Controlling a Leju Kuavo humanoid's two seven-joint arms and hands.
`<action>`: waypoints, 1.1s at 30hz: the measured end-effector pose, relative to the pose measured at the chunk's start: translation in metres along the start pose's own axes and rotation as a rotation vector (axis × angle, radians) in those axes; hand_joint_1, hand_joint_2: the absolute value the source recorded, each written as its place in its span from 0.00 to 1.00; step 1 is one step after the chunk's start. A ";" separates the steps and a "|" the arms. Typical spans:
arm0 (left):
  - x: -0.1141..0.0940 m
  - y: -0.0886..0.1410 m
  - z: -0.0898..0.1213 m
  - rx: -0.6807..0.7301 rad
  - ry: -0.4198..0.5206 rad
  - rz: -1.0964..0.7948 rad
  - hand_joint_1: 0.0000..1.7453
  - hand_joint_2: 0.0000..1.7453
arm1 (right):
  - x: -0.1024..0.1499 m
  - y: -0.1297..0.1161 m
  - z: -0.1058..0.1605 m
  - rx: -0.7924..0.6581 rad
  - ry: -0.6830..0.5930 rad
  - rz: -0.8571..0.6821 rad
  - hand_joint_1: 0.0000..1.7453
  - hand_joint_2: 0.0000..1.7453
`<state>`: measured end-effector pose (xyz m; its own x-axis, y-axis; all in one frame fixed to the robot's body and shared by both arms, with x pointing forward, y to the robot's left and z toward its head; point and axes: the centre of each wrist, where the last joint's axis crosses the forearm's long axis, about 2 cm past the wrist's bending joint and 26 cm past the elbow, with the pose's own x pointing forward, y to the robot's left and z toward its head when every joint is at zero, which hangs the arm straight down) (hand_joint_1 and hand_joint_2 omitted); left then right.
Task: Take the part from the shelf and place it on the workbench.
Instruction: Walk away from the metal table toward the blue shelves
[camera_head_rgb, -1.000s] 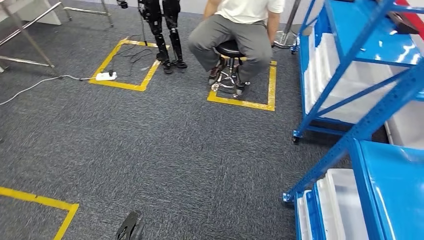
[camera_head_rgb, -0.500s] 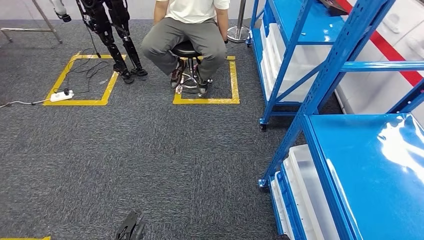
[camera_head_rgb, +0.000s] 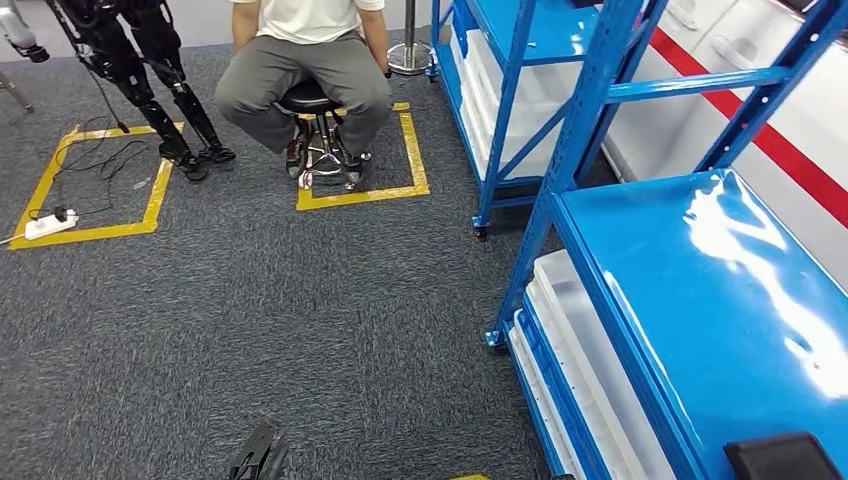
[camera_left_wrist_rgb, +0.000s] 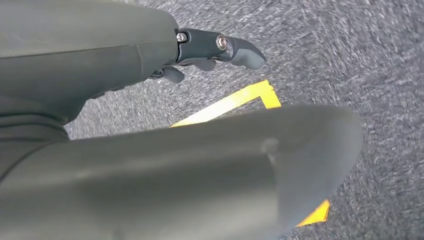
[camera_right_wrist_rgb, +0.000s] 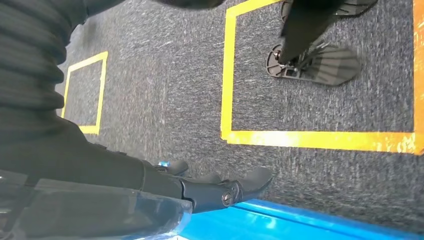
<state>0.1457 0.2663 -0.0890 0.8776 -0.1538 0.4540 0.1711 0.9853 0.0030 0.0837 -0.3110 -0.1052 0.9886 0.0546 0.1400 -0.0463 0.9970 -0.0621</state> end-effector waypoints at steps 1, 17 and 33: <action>0.000 0.000 0.000 0.000 0.000 0.000 0.00 0.00 | 0.001 0.000 0.000 0.000 -0.002 0.000 0.00 1.00; -0.004 0.001 0.001 -0.001 0.013 -0.021 0.00 0.00 | 0.001 0.001 0.000 0.002 -0.002 0.006 0.00 1.00; -0.001 0.003 0.000 -0.021 0.042 -0.009 0.00 0.00 | 0.005 0.000 0.000 -0.001 -0.009 0.002 0.00 1.00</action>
<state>0.1448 0.2690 -0.0894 0.8940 -0.1658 0.4163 0.1877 0.9822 -0.0120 0.0886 -0.3112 -0.1043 0.9873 0.0568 0.1483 -0.0478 0.9968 -0.0635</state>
